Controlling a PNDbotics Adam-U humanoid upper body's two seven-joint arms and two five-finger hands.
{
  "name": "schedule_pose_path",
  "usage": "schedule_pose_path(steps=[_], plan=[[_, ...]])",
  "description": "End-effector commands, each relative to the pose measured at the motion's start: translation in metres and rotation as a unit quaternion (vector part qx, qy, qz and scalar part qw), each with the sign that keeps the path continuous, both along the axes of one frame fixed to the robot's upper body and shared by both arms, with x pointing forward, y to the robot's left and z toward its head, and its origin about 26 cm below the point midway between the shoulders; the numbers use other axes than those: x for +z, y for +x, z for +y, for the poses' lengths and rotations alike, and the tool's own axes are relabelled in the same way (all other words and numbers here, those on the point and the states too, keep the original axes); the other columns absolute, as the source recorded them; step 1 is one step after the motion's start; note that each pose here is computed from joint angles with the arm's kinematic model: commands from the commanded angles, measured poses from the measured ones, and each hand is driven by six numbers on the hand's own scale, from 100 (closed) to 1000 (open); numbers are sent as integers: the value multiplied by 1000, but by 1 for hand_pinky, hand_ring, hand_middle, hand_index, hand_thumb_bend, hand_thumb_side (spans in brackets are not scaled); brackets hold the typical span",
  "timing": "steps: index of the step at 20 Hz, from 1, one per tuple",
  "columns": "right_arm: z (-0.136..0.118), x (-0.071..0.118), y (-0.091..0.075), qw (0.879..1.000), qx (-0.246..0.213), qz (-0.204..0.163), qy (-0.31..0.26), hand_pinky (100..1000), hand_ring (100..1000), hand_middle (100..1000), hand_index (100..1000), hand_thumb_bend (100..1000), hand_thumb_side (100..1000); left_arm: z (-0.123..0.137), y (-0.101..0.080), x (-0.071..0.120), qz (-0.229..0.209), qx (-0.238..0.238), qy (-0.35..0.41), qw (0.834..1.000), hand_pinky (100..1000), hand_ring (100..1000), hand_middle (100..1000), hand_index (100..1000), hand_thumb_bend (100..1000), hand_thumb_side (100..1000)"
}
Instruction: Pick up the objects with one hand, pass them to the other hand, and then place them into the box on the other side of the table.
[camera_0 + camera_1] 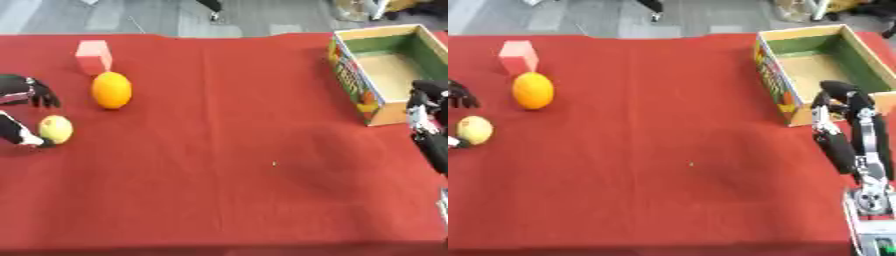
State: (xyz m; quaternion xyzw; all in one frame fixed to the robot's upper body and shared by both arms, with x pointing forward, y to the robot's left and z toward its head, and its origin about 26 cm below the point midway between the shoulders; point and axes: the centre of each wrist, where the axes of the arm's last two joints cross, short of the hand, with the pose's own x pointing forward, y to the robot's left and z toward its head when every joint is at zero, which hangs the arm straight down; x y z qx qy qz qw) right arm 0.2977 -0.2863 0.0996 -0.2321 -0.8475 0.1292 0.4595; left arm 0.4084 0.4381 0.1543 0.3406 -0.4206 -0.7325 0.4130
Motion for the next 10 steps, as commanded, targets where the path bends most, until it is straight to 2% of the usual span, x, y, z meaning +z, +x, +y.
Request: schedule_pose_path(steps=[1,5,9,10], plan=[[-2,10,0,1000,4,-15,-10,714,798,775,772,100,696,7,0,13,-18,8,6,1000,747,623,627,790,589,464],[-1,10,0,1000,4,-15,-10,714,798,775,772,100,695,7,1,12,-16,10,4,1000,746,619,622,785,566,461],[-1,10,0,1000,4,-15,-10,714,798,775,772,100,696,7,1,9,-10,9,1,1000,734,587,581,743,483,415],[-1,10,0,1000,4,-14,-10,714,798,775,772,100,696,7,1,9,-10,9,-1,1000,725,573,562,722,428,397]])
